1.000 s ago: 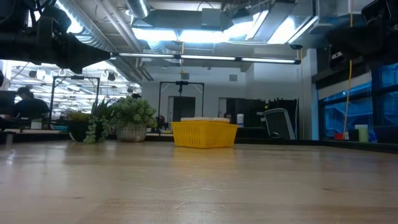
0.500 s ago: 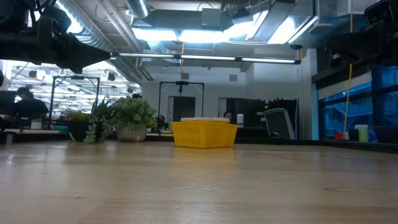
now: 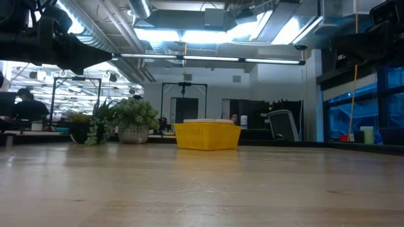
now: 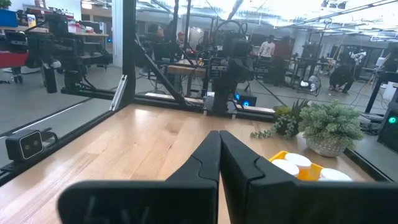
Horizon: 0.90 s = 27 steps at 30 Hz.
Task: Pick and place pill bottles into a basket
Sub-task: Return to Home Position
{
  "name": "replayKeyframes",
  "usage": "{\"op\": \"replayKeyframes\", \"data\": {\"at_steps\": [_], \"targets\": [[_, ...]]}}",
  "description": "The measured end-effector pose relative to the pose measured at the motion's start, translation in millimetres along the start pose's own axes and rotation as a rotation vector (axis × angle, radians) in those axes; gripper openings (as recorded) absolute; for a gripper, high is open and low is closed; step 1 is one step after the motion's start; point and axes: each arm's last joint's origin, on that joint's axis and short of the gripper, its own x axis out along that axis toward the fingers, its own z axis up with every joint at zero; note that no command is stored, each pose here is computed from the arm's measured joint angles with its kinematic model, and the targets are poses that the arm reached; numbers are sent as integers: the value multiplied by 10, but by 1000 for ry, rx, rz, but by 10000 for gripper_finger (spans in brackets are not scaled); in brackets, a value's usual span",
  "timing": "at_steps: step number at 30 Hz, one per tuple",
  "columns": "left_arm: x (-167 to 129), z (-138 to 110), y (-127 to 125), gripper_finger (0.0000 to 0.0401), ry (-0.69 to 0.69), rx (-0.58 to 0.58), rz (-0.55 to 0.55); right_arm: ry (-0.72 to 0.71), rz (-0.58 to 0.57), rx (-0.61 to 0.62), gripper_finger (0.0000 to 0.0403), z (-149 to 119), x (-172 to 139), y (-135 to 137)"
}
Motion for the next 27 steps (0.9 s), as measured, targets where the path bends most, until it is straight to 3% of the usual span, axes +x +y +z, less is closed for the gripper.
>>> {"op": "replayKeyframes", "data": {"at_steps": [27], "targets": [[0,0,0,12,0,0,0,1,1,0,10,-1,0,0]]}}
